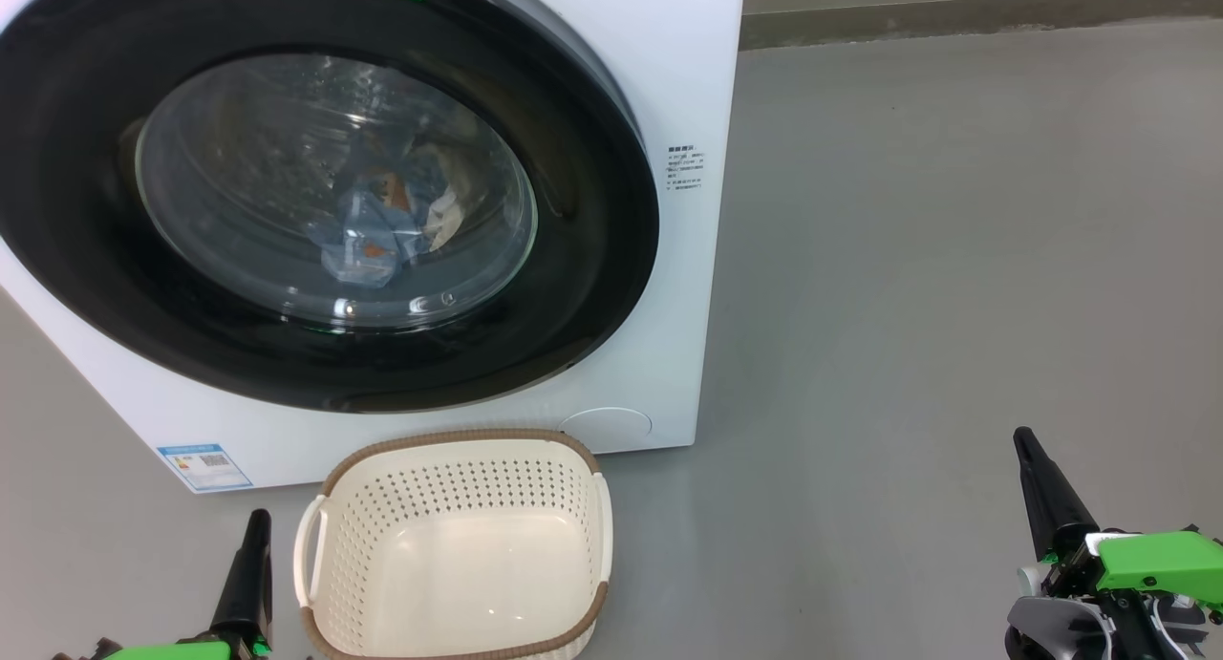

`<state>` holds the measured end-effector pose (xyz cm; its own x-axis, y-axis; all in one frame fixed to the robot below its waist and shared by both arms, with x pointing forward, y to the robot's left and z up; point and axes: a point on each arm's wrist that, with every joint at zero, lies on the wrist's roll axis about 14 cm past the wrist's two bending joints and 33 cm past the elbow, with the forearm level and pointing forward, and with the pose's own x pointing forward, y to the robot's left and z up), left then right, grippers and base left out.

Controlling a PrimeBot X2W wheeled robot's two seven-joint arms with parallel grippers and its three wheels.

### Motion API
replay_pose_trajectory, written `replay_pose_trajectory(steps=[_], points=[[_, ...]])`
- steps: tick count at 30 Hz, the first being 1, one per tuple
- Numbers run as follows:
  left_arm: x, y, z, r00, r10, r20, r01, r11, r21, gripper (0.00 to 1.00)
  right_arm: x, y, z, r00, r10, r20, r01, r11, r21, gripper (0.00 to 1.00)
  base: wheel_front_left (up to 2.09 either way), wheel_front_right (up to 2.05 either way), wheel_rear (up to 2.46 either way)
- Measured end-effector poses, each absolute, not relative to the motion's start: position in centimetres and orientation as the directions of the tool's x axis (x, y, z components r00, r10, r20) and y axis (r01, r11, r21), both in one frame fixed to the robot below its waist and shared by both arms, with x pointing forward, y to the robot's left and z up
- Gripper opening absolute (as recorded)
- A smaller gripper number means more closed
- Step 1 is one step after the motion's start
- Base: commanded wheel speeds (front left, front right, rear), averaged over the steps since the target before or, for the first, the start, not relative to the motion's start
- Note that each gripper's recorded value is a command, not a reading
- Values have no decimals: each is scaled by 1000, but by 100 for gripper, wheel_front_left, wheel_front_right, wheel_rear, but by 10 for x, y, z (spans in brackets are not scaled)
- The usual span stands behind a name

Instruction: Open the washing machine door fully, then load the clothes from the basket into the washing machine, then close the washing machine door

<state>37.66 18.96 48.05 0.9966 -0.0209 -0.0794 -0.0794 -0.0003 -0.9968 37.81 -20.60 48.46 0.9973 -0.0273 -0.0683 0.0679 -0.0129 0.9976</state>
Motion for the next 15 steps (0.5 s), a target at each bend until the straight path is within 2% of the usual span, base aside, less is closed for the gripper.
replay_pose_trajectory(steps=[15], points=[[377, 190, 480, 997, -21, -79, -79, 0, -997, 0, 378, -206, 485, 997, -28, -68, 68, -13, 998, 0, 0, 0, 0]])
